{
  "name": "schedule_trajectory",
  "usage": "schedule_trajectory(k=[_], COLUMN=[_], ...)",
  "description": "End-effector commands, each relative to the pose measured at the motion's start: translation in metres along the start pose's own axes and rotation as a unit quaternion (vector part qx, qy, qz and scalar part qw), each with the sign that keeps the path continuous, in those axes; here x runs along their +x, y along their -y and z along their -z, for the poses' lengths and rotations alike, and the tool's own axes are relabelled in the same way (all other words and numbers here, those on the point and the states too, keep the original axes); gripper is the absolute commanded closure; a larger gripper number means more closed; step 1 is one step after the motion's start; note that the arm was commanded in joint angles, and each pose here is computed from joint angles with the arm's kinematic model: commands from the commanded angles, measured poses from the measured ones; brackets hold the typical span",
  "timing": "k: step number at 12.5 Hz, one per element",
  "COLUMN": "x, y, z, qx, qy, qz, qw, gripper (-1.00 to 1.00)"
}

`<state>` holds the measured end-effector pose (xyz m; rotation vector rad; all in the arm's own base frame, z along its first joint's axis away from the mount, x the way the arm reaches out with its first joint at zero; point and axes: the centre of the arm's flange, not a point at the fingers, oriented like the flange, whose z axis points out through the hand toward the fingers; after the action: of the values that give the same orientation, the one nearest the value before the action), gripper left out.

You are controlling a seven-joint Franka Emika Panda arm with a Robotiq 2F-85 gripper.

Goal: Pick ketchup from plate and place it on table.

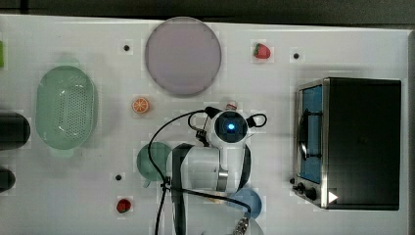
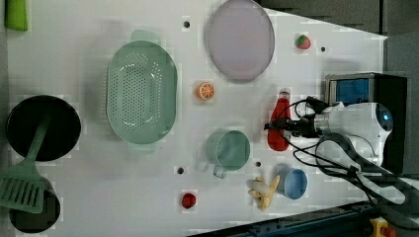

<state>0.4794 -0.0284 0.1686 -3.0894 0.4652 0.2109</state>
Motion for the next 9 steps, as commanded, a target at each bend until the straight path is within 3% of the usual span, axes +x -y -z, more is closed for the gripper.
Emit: schedule_trajectory(k=[1, 4, 6, 7, 9], x=[0.029, 0.037, 0.039, 0.036, 0.026], y=[0.011, 0.027, 0.037, 0.041, 0.047], z=[0.083, 0.168, 0.225, 0.249, 0.289], qx=[0.026, 0.045, 0.058, 0.062, 0.053], qy=[-0.093, -0.164, -0.184, -0.172, -0.123], qz=[-0.023, -0.011, -0.047, -0.083, -0.144], qw=[0.995, 0.985, 0.98, 0.98, 0.981], gripper=[-1.0, -1.0, -1.0, -1.0, -1.0])
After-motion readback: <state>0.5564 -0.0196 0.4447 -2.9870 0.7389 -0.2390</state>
